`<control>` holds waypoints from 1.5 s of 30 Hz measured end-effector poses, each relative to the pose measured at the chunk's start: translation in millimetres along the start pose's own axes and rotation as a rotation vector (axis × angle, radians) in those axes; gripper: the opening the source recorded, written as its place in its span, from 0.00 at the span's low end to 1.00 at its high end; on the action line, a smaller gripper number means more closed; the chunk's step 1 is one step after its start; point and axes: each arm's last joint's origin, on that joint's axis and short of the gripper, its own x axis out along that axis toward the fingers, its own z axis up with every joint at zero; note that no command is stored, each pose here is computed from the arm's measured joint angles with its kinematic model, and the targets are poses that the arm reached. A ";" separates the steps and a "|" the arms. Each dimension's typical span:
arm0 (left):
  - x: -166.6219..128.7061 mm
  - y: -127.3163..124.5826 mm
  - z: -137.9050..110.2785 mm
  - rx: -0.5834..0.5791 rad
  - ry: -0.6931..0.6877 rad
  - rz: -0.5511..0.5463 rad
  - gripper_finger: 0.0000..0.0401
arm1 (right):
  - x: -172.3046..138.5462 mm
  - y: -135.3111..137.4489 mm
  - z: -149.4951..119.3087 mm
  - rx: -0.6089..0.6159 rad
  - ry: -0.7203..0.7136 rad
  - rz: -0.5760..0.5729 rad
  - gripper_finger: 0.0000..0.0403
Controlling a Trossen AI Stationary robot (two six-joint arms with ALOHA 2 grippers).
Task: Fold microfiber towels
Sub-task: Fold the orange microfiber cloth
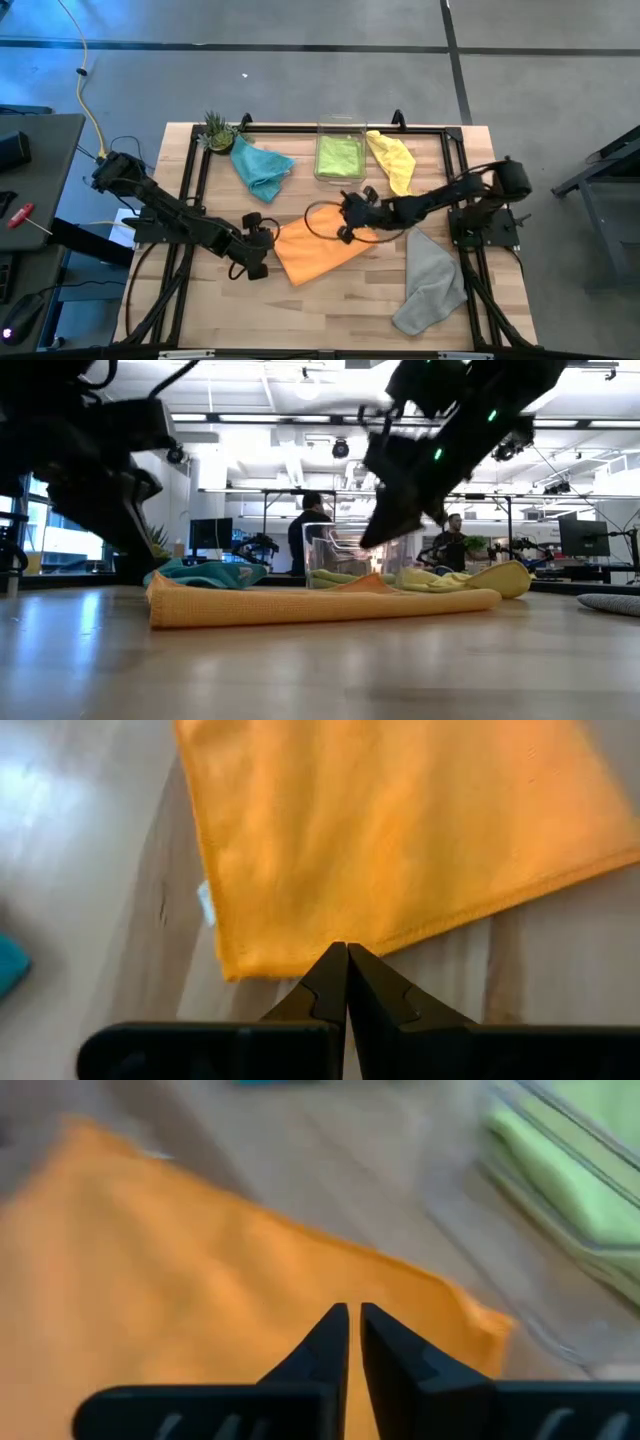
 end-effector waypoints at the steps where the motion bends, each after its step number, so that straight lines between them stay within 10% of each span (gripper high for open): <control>1: -3.3 2.7 1.4 0.006 -0.007 -0.002 0.00 | -5.3 6.7 0.6 -0.017 -0.015 0.043 0.07; 6: -9.3 14.3 12.0 0.031 -0.040 -0.035 0.00 | -21.9 49.4 -6.7 0.010 -0.098 0.290 0.06; 13: -4.8 19.8 23.8 0.203 -0.040 -0.286 0.00 | -13.6 107.8 -19.7 -0.017 -0.140 0.357 0.01; 30: -5.5 14.5 -12.9 0.043 -0.435 -0.489 0.00 | 51.0 186.0 -18.5 -0.115 0.200 0.174 0.00; 45: -5.2 20.5 -22.6 -0.024 -0.553 -0.426 0.00 | -41.8 202.2 -30.1 -0.271 0.505 0.254 0.00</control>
